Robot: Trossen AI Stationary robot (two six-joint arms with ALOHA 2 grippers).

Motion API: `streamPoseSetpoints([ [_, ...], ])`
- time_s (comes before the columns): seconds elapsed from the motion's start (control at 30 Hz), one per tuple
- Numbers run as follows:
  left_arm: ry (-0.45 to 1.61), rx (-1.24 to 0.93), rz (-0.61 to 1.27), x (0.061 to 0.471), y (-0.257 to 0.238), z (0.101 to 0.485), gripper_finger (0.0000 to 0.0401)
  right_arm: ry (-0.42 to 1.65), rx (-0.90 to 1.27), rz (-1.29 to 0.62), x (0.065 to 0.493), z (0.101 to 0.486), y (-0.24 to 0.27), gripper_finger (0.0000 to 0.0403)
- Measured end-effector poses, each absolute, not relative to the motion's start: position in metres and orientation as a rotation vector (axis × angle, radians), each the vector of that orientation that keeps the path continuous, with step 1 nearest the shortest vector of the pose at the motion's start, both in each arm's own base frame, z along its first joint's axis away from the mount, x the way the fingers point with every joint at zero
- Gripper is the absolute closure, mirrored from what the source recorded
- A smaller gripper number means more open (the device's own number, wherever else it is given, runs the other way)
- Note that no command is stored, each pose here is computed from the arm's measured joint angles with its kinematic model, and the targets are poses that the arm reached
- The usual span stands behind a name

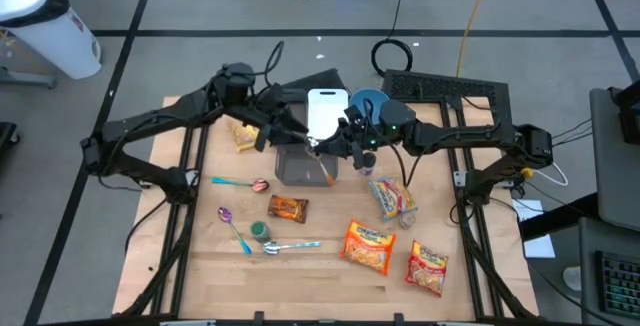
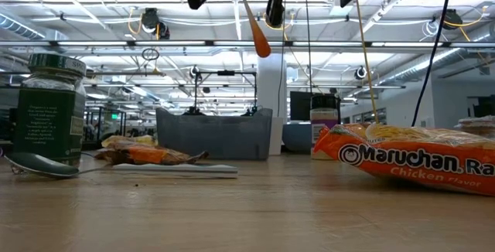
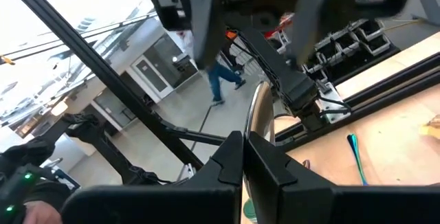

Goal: Pick & Place Food Item
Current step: Put the orange spoon into the bottom black bin

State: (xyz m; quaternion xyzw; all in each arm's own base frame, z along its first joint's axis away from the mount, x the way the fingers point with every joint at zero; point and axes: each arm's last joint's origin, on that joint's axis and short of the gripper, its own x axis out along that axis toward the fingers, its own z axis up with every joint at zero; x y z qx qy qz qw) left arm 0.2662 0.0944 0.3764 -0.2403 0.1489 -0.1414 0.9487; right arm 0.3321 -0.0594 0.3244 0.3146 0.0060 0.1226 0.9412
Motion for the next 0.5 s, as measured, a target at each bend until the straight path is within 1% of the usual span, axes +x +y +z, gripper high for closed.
streamPoseSetpoints([
  [0.17,0.303,-0.488,-0.289,0.2679,0.0949,0.3754,0.0171,-0.028,0.626,0.264,0.3318,0.3285,-0.0593,0.0403],
  [0.5,0.302,-0.481,-0.301,0.2747,0.0938,0.3720,0.0171,-0.028,0.626,0.264,0.3318,0.3286,-0.0593,0.0403],
])
